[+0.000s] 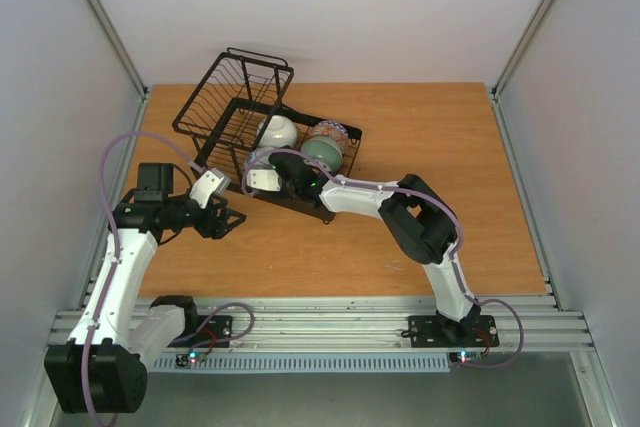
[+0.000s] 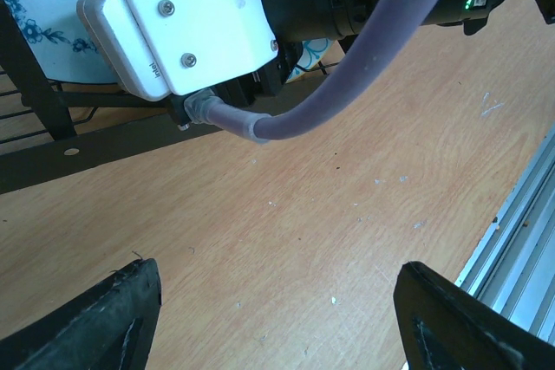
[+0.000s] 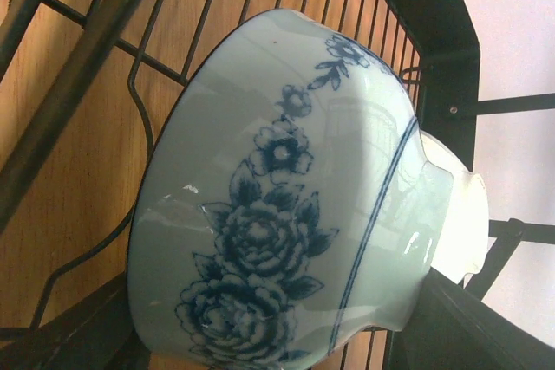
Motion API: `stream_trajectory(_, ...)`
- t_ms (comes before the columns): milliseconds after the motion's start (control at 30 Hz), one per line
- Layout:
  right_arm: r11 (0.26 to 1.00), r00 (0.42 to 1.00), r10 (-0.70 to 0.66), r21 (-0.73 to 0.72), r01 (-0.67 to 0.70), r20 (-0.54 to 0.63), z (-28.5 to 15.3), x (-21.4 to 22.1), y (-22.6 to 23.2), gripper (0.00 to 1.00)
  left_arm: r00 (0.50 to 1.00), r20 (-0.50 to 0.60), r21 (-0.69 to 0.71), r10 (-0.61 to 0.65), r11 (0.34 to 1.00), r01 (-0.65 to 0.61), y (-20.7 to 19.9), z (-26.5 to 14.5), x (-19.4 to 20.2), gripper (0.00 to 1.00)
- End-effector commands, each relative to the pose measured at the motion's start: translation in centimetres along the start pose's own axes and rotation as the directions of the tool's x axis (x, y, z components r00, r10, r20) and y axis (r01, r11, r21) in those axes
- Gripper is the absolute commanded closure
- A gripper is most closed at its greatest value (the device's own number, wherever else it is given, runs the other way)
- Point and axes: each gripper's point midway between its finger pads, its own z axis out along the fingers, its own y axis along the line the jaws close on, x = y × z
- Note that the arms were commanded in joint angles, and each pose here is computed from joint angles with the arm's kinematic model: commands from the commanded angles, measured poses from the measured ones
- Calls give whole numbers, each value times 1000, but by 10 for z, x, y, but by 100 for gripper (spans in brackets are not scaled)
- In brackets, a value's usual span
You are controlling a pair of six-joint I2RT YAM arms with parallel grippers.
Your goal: Load the bowls into the dish rack
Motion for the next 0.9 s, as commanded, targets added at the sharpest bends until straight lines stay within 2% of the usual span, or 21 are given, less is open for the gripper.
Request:
stream_trajectory(0, 1000, 1000, -7, 14, 7, 12, 1, -5, -12, 59, 999, 25, -9, 20, 1000, -20, 2, 0, -4, 25)
stream_trajectory(300, 999, 1000, 6, 45, -6, 20, -8, -7, -22, 34, 999, 25, -9, 22, 1000, -22, 2, 0, -4, 25)
stream_trajectory(467, 999, 999, 25, 30, -26, 24, -16, -11, -28, 16, 999, 25, -10, 24, 1000, -24, 2, 0, -4, 25)
stream_trajectory(867, 999, 1000, 19, -37, -19, 15, -36, -14, -31, 8, 999, 26, -11, 26, 1000, -26, 2, 0, -4, 25)
